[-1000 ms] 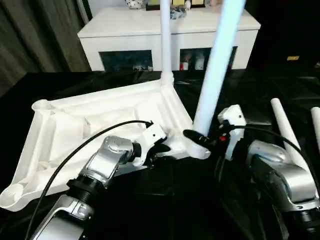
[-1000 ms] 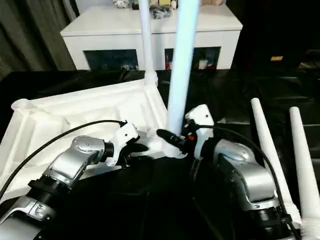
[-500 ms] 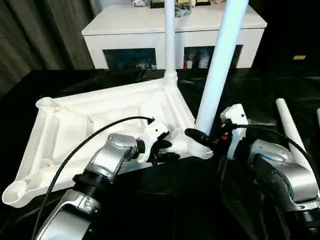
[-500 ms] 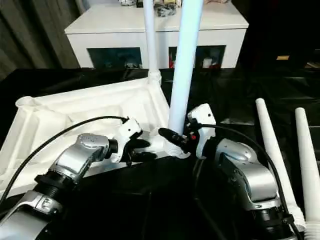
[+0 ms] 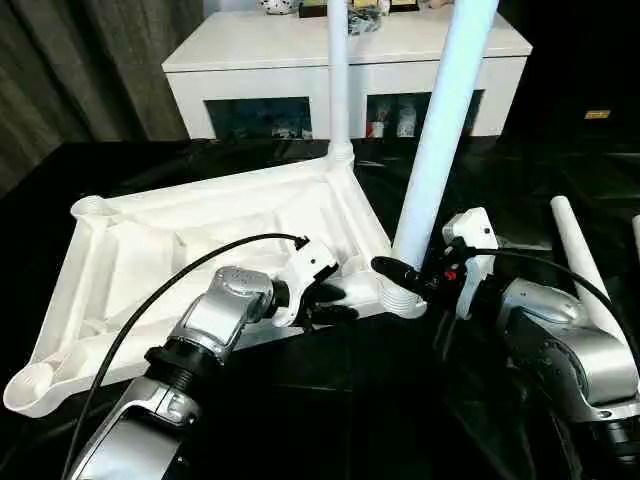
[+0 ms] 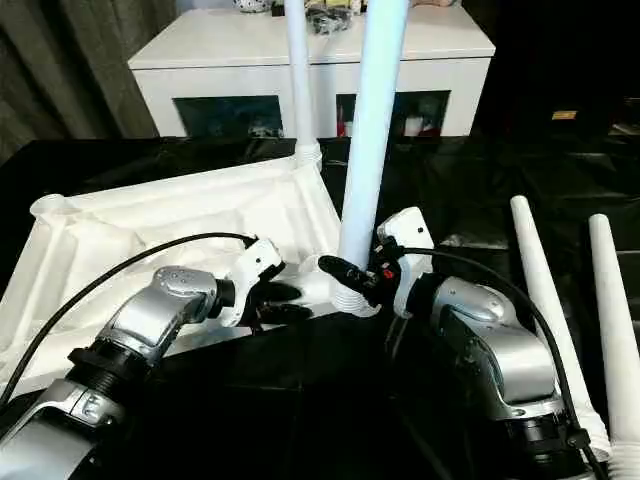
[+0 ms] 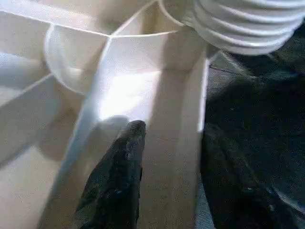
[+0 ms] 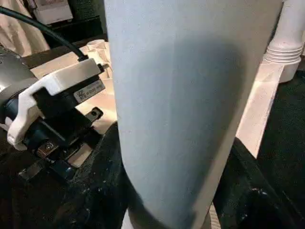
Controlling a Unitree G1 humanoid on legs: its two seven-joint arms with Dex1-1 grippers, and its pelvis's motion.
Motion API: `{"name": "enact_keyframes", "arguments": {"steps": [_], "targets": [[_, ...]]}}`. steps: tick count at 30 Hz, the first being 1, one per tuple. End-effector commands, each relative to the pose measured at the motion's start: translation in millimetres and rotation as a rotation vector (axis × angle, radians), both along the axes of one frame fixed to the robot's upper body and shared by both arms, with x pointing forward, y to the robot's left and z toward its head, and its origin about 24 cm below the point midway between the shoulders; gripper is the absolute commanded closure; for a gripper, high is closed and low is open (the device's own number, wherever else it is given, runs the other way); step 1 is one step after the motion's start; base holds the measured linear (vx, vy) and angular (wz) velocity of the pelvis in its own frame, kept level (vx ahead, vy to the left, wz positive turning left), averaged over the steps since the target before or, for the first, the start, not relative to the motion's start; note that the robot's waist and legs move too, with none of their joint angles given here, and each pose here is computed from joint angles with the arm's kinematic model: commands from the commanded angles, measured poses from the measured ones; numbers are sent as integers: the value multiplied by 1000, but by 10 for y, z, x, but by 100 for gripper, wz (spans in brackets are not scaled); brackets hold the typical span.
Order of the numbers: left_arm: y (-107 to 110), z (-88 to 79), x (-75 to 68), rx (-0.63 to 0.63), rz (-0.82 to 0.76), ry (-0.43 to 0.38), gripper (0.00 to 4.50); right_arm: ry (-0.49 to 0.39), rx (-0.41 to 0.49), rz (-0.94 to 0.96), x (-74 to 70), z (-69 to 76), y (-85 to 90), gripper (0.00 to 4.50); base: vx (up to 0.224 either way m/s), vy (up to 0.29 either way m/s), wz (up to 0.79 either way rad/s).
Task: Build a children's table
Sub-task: Insert table leg to table base
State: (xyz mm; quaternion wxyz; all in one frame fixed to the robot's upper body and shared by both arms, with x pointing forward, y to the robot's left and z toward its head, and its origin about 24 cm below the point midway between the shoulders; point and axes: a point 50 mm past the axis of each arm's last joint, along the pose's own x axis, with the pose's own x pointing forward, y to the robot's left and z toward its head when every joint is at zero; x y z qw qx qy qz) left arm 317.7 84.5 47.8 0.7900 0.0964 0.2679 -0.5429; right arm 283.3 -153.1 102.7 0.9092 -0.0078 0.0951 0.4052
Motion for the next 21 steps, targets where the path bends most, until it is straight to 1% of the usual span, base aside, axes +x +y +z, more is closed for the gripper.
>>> {"name": "enact_keyframes", "arguments": {"steps": [1, 2, 5, 8, 10, 18, 20, 21], "targets": [[48, -105, -60, 42, -10, 56, 272, -32, 7, 5, 6, 82, 4, 264, 0, 0, 0], [58, -105, -69, 45, -14, 58, 285, -34, 6, 3, 11, 85, -2, 264, 0, 0, 0], [83, -113, -99, 55, -25, 63, 300, -37, 4, -3, 24, 89, -14, 264, 0, 0, 0], [110, -132, -142, 77, -43, 68, 332, -39, 3, -7, 35, 90, -22, 264, 0, 0, 0], [116, -133, -151, 73, -40, 67, 339, -40, 5, -11, 43, 95, -24, 264, 0, 0, 0], [123, -102, -137, 27, -10, 34, 415, -43, 11, -14, 56, 100, -21, 264, 0, 0, 0], [128, -120, -183, 1, -26, 25, 435, -47, 20, -34, 65, 109, -40, 264, 0, 0, 0], [123, -121, -208, -16, -38, 24, 435, -48, 22, -45, 71, 110, -55, 264, 0, 0, 0]]}}
